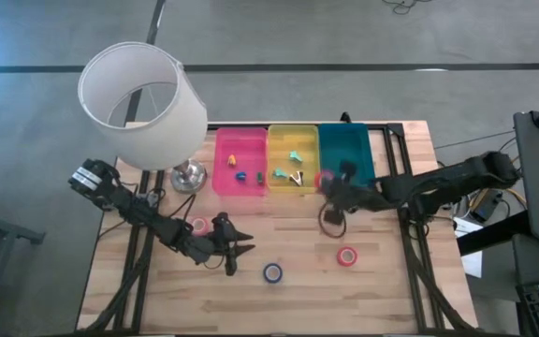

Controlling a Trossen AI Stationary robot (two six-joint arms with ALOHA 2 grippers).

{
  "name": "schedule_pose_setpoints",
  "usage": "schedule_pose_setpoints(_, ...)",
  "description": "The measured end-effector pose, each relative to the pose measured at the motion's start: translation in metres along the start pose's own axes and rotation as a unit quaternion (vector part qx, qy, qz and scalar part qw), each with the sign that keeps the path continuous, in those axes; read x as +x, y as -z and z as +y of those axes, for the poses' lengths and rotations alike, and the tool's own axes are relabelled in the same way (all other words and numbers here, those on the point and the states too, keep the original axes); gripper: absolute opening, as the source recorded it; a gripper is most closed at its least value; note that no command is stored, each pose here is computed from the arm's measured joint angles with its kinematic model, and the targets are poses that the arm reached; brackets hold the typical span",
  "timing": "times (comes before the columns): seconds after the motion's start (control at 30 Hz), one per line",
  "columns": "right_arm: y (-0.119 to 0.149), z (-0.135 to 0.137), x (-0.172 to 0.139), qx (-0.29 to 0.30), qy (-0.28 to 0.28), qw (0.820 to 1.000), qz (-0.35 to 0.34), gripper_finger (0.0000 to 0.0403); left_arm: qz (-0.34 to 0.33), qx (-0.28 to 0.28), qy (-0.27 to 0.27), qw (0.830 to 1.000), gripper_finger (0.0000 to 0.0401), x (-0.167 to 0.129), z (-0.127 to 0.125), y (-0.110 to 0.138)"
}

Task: Pick and place Stapler, Stapler remover, tape
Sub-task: Put the top orange tape into the blue bin, then put the pink tape into the blue bin

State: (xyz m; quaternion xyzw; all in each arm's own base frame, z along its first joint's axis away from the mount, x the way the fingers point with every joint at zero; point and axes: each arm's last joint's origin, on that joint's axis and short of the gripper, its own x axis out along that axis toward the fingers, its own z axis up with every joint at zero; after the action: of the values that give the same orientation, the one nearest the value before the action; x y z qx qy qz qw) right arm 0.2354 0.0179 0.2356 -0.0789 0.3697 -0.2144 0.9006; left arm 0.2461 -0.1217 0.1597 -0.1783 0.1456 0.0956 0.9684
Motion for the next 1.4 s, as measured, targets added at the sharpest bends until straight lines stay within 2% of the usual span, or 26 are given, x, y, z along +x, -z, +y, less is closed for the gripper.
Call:
schedule_pose_setpoints(0.1, 0.003, -0.017, -0.005, 0.032, 0.088, 0.995, -0.018, 0.0053, -0.001, -0.002, -0.002, 1.000, 0.0135, 0.000, 0.000, 0.000)
schedule_pose_setpoints(0.33, 0.030, -0.055, 0.025, 0.095, 0.159, 0.983, 0.015, 0.0054, -0.013, -0.023, -0.019, 0.999, 0.0135, 0.000, 0.002, -0.001)
schedule_pose_setpoints(0.53, 0.057, -0.091, 0.063, 0.172, 0.153, 0.973, 0.028, 0.0054, -0.015, -0.025, -0.022, 0.999, 0.0135, 0.000, 0.002, -0.001)
schedule_pose_setpoints(0.7, 0.073, -0.111, 0.089, 0.264, 0.163, 0.951, 0.014, 0.0055, -0.015, -0.030, -0.022, 0.999, 0.0135, 0.000, 0.002, -0.001)
schedule_pose_setpoints(0.9, 0.090, -0.115, 0.116, 0.257, 0.195, 0.944, 0.064, 0.0083, -0.015, -0.029, -0.022, 0.999, 0.0135, 0.000, 0.002, -0.001)
schedule_pose_setpoints(1.1, 0.085, -0.115, 0.135, 0.239, 0.191, 0.948, 0.082, 0.0132, -0.015, -0.029, -0.022, 0.999, 0.0135, 0.000, 0.002, -0.001)
schedule_pose_setpoints(1.4, 0.073, -0.117, 0.133, 0.234, 0.193, 0.950, 0.071, 0.0178, -0.015, -0.029, -0.022, 0.999, 0.0135, 0.000, 0.002, -0.001)
